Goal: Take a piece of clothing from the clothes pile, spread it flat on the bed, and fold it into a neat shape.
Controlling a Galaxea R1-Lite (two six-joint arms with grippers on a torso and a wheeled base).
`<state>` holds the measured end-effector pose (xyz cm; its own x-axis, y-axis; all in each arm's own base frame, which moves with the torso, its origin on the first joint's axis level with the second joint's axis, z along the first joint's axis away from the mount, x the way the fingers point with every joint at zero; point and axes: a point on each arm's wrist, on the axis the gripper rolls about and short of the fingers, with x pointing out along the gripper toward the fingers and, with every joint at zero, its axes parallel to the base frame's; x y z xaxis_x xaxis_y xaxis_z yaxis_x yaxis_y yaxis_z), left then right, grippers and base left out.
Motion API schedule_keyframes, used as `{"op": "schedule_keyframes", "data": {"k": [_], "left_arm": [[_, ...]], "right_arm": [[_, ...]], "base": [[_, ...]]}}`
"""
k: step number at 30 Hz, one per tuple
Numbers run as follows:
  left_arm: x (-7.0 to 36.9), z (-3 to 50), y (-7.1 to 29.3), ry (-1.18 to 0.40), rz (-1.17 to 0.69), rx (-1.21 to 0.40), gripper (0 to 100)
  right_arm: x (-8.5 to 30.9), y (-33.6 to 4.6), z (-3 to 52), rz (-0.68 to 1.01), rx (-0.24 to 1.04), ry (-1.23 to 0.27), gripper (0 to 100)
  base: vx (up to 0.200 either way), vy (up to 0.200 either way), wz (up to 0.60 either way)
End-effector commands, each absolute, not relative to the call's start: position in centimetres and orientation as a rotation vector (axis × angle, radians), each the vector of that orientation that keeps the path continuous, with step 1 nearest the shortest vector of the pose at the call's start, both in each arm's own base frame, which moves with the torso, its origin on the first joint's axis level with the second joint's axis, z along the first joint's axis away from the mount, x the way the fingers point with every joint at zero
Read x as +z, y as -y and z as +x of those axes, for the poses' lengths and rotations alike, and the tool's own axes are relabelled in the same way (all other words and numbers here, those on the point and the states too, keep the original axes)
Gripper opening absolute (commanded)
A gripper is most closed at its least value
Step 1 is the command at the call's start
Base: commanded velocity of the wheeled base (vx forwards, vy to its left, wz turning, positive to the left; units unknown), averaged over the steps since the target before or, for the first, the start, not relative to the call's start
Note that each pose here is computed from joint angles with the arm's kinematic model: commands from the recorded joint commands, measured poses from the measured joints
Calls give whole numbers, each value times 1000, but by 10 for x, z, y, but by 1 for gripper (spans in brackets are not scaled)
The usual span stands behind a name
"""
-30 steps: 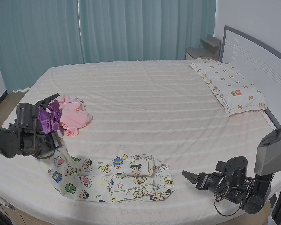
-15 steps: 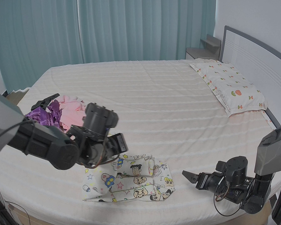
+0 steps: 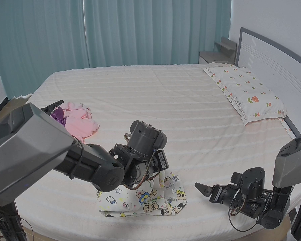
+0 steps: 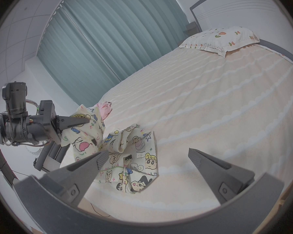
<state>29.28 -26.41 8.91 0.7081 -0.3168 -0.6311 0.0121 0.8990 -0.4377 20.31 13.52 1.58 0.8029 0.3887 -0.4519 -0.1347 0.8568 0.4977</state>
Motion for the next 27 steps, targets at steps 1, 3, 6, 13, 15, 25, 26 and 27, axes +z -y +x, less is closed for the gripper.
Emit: {"op": "schedule_keyframes", "data": {"k": [1,3,6,13,15,25,26,27], "left_arm": [[82,294,268,-781,-420,-187,0],[82,294,268,-784,-421,-191,100],[80,293,268,-794,-421,-198,100],[77,288,270,-807,-420,-217,100],[76,287,269,-801,-434,-210,100],[87,263,222,-796,-505,-166,100],[87,263,222,-796,-505,-166,100],[89,259,205,-791,-529,-156,100]], "right_arm": [[17,-136,204,472,296,-560,100],[17,-136,204,472,296,-560,100],[16,-136,204,472,297,-562,100],[16,-136,204,472,296,-562,100],[16,-136,204,471,297,-564,100],[17,-135,203,471,295,-563,100],[17,-135,203,471,295,-563,100],[17,-136,203,471,297,-562,100]], "base": [[0,0,0],[0,0,0],[0,0,0],[0,0,0],[0,0,0],[0,0,0],[0,0,0],[0,0,0]]}}
